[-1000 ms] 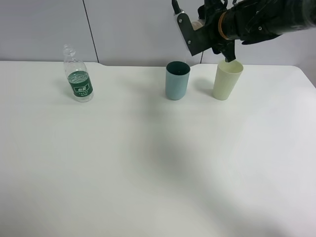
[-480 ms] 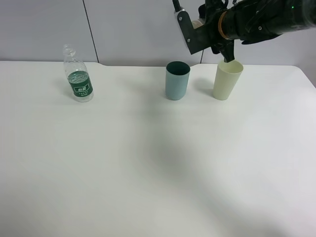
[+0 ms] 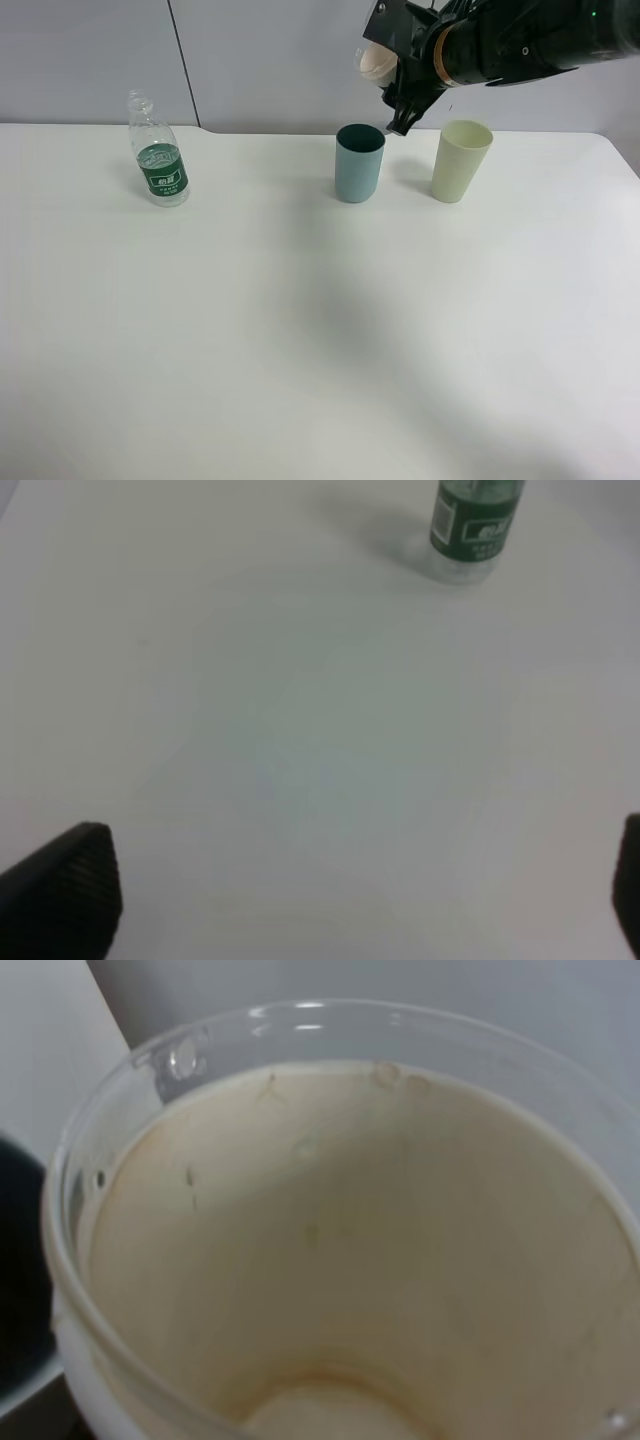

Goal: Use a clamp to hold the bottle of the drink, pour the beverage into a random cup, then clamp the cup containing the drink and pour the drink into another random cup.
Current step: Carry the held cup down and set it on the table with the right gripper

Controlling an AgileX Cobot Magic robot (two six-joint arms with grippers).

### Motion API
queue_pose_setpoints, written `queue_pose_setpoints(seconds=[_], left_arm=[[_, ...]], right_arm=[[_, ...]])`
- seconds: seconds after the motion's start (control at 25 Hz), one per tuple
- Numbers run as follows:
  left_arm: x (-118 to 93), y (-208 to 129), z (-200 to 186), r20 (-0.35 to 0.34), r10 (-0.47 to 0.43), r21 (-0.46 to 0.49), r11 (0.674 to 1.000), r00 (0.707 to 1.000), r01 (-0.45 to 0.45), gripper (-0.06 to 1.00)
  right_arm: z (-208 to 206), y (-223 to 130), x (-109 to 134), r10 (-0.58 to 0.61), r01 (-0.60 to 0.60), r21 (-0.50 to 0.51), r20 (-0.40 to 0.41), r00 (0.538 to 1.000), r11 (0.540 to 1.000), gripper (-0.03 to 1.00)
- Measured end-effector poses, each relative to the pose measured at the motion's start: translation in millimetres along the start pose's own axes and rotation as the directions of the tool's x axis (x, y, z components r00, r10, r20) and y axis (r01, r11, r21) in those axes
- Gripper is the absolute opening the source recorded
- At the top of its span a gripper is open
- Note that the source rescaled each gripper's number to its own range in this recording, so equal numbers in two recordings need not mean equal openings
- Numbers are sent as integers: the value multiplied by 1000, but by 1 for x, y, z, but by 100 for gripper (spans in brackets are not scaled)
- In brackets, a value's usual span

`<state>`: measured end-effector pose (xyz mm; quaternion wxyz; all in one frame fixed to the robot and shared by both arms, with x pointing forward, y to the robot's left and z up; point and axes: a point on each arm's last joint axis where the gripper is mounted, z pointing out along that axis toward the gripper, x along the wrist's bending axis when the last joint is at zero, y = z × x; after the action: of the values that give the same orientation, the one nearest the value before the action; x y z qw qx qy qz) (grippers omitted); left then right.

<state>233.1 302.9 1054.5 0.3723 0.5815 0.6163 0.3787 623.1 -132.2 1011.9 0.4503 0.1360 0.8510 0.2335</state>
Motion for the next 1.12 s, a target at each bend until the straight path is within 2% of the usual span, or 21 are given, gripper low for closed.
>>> queue_pose_setpoints(seconds=[0.08, 0.2, 0.36, 0.44, 0.52, 0.68, 0.8, 1.0, 1.12], left_arm=[[0, 0, 0, 0, 0, 0, 1000, 1000, 0, 100], [0, 0, 0, 0, 0, 0, 1000, 1000, 0, 100], [0, 0, 0, 0, 0, 0, 1000, 1000, 0, 100], [0, 0, 0, 0, 0, 0, 1000, 1000, 0, 100], [0, 0, 0, 0, 0, 0, 1000, 1000, 0, 100], [0, 0, 0, 0, 0, 0, 1000, 1000, 0, 100], [0, 0, 0, 0, 0, 0, 1000, 1000, 0, 100], [0, 0, 0, 0, 0, 0, 1000, 1000, 0, 100], [0, 0, 0, 0, 0, 0, 1000, 1000, 0, 100]], right_arm=[[-6, 8, -1, 100, -102, -60, -33, 994, 993, 1], [-18, 23, -3, 249, -265, -158, -116, 962, 951, 1], [-35, 44, -4, 353, -425, -290, -268, 896, 858, 1], [-40, 55, 0, 370, -483, -342, -346, 862, 806, 1], [-44, 64, 3, 383, -526, -379, -391, 837, 761, 1], [-51, 86, 12, 389, -550, -450, -404, 828, 704, 1], [-57, 104, 24, 367, -527, -505, -386, 846, 684, 1], [-60, 123, 60, 318, -462, -548, -341, 885, 697, 1], [-49, 123, 84, 342, -482, -503, -348, 873, 718, 1]])
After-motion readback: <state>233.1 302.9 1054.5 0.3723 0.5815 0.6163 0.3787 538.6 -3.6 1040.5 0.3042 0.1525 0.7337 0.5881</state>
